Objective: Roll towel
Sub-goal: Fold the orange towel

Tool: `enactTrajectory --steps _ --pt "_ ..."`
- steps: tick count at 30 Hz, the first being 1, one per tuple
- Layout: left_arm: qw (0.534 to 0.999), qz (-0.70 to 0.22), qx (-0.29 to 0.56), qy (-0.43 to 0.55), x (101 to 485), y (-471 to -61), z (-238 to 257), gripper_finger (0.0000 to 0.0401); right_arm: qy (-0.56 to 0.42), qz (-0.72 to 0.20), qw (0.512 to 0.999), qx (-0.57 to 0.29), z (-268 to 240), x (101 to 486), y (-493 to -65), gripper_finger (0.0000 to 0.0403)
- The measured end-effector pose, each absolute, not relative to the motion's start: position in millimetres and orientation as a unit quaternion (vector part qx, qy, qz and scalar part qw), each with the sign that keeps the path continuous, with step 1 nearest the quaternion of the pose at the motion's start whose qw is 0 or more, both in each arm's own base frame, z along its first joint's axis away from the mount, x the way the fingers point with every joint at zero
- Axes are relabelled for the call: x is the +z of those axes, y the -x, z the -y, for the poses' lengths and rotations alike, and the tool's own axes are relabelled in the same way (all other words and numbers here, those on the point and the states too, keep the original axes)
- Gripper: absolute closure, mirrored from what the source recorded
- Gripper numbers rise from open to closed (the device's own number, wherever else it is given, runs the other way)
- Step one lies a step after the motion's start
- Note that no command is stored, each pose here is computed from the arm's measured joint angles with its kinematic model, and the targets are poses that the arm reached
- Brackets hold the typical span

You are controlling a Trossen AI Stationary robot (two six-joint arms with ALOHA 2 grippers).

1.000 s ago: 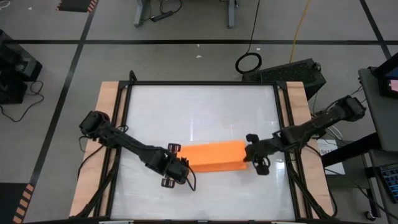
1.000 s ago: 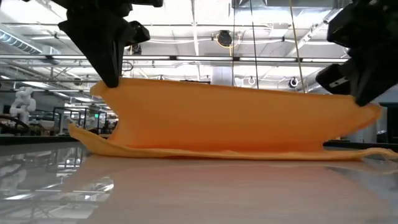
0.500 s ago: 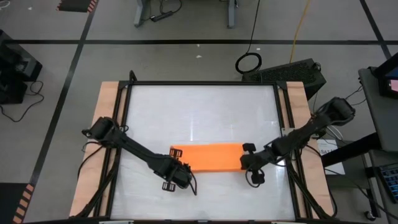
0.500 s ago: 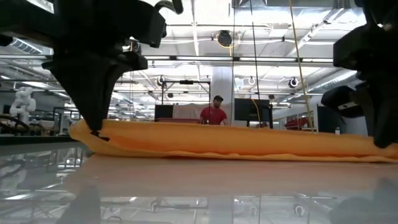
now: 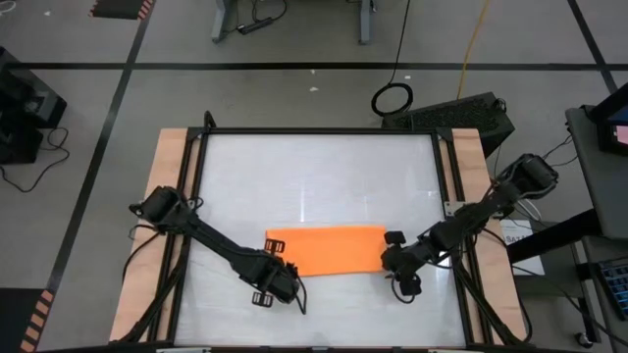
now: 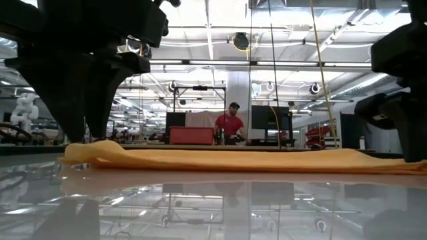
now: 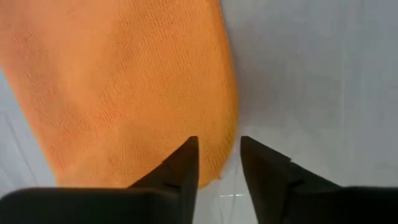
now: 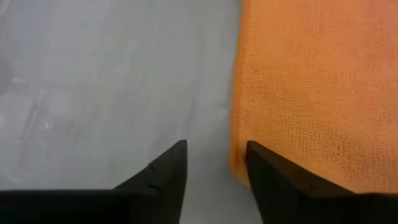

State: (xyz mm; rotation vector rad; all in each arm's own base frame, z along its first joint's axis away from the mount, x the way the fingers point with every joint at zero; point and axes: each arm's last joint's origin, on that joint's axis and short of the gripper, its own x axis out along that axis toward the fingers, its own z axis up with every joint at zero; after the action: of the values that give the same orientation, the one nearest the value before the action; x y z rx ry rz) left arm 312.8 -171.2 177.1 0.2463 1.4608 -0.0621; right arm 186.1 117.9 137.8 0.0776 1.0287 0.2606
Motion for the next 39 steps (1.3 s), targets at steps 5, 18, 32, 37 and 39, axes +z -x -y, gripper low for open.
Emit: enactTrajectory --steps 5,18,32,37,39 --pt "0.72 -0.686 -0.032 -0.105 177 -309 170 0.0228 -0.044 -0.48 0.867 0.129 -116 148 -181 0.0223" --pt "0.756 -0.63 0.042 -0.173 202 -320 133 0.0214 -0.014 -0.423 0.904 0.066 -103 171 -172 0.0232" --pt "0.891 -0.438 -0.011 -0.114 219 -398 35 0.0214 -0.08 -0.429 0.899 0.048 -115 163 -175 0.0232" --pt "0.916 -0.389 -0.029 -0.095 220 -411 11 0.0214 -0.057 -0.452 0.889 0.044 -121 146 -180 0.0232" --pt "0.92 -0.378 -0.041 -0.092 217 -415 7 0.0214 -0.049 -0.464 0.884 0.039 -122 140 -181 0.0232"
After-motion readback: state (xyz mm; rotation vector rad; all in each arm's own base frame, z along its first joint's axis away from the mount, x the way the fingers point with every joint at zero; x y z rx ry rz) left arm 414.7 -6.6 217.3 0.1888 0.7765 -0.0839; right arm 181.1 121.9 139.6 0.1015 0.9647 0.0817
